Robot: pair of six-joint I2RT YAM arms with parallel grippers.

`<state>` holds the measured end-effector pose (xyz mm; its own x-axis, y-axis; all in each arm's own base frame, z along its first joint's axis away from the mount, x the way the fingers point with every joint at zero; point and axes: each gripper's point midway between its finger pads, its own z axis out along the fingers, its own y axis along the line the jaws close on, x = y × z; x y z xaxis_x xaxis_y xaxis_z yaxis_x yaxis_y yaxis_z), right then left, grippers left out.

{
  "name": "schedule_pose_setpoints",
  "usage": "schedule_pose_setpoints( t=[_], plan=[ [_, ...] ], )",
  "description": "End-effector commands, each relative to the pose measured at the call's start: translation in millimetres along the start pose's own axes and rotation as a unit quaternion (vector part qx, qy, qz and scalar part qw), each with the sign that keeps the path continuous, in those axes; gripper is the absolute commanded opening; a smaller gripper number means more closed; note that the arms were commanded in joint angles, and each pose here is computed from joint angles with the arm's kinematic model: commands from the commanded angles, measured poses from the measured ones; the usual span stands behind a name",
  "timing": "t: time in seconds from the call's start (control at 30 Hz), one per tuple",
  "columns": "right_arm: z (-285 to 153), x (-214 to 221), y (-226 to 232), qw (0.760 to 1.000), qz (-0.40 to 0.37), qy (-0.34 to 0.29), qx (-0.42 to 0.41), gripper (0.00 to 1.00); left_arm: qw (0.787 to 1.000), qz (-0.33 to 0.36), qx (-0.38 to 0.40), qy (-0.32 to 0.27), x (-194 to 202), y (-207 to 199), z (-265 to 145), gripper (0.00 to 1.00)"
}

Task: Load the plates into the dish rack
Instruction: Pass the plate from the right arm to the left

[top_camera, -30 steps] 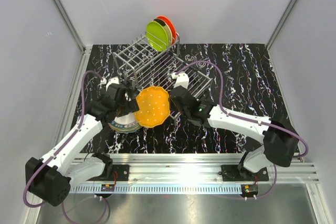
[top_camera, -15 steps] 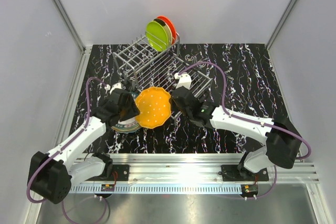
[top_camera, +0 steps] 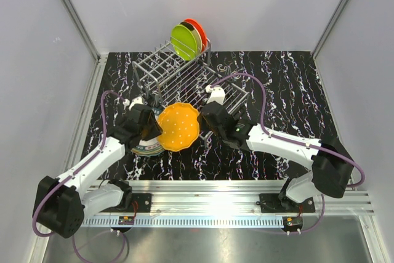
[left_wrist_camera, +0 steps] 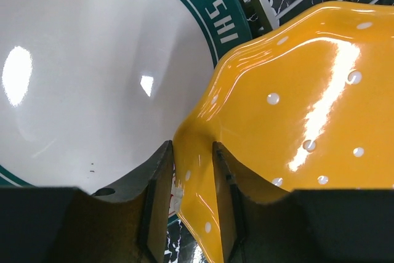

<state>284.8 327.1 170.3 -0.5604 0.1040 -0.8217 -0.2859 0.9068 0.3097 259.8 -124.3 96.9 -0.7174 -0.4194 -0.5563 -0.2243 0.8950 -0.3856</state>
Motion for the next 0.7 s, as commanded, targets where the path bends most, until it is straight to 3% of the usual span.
schedule_pose_setpoints(
  t=[0.0,0.13,0.57,0.67],
  plan=[
    [-7,-33,24,0.997,0.058,-0.042,-0.042,0.13,1.0,-0.003,-0.002,-0.013,-5,0,4,0.33],
    [-7,-31,25,0.996,0.068,-0.037,-0.046,0.3,1.0,-0.005,-0.01,-0.017,-5,5,1,0.33],
    [-2,-24,23,0.996,0.086,-0.024,-0.032,0.49,1.0,-0.002,-0.021,-0.008,0,11,4,0.33],
    [1,-19,16,0.996,0.09,-0.021,-0.014,0.59,1.0,-0.006,-0.016,-0.005,1,10,5,0.33]
  ],
)
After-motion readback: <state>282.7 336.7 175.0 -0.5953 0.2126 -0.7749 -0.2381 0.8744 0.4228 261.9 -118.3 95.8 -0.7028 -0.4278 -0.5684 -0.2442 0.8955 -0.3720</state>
